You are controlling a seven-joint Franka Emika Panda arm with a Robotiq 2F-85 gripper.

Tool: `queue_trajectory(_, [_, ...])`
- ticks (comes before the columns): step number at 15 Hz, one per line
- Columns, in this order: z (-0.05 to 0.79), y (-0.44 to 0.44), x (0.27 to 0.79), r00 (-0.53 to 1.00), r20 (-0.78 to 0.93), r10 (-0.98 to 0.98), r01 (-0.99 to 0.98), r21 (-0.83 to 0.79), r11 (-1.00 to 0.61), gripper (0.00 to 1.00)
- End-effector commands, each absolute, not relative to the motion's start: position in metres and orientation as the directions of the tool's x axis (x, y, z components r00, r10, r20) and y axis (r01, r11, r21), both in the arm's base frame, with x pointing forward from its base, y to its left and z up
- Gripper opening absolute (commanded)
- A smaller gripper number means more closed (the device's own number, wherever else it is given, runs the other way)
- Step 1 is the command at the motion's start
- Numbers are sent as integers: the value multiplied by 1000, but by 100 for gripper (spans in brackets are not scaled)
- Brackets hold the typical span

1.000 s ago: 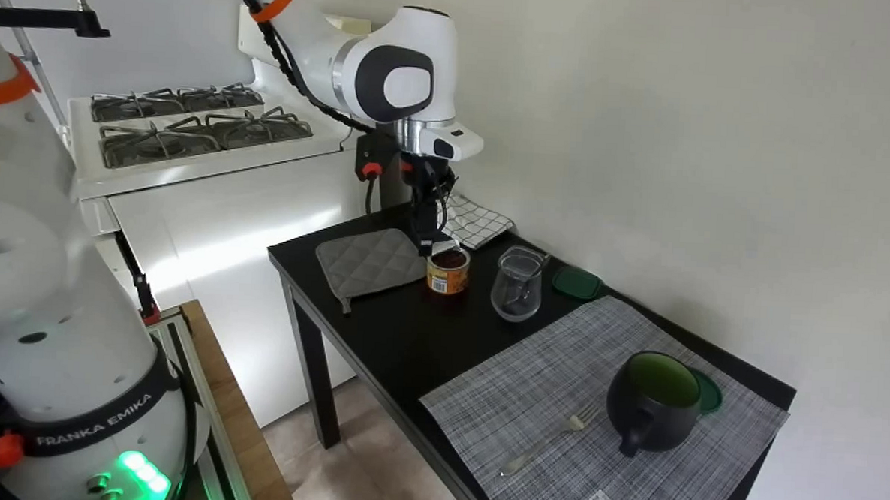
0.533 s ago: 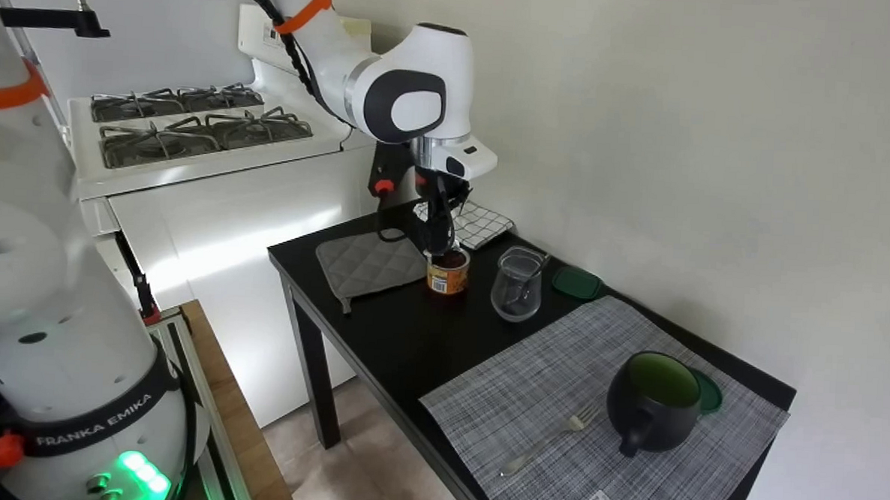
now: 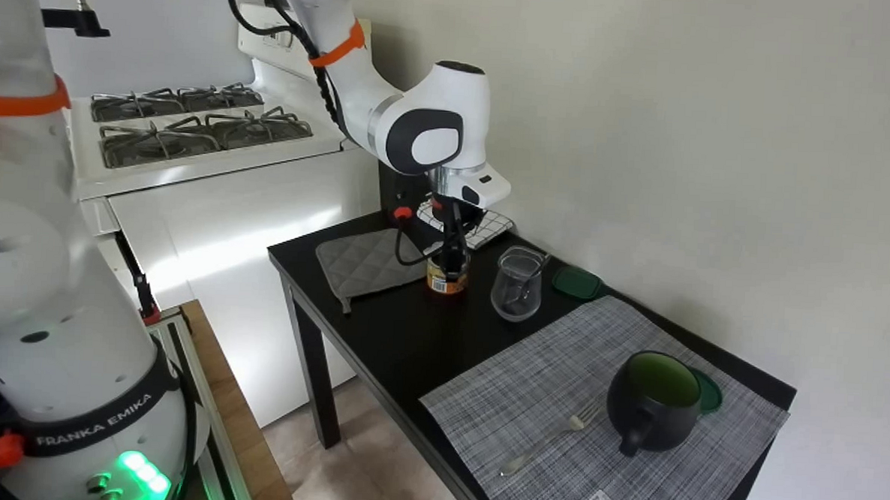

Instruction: Move the tin to the left side of the mat

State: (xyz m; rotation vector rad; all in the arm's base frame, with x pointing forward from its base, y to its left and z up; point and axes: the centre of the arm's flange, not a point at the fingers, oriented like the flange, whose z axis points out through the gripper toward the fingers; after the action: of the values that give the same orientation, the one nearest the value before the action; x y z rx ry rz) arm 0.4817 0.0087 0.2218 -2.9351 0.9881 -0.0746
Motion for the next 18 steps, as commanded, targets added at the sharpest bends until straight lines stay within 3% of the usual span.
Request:
queue_trajectory(1, [204,17,497,786,35,-617,-615,-64,-786,50])
queue_trajectory(6, [194,26,506,797,22,-604,-602,-60,-797,55])
queue_trajectory(7, [192,26,508,797,20,-604,-602,-60,-796,51])
queue_trajectory(9, [190,27,510,796,13,-606,-604,-62,-795,27])
queue_trajectory(10, [189,27,511,794,12,-607,-606,-64,-793,27])
queue_trajectory(13, [189,26,511,786,11,-618,-616,-68,-785,3])
queue_trajectory(18, [198,23,508,786,15,-618,-616,-66,-785,3])
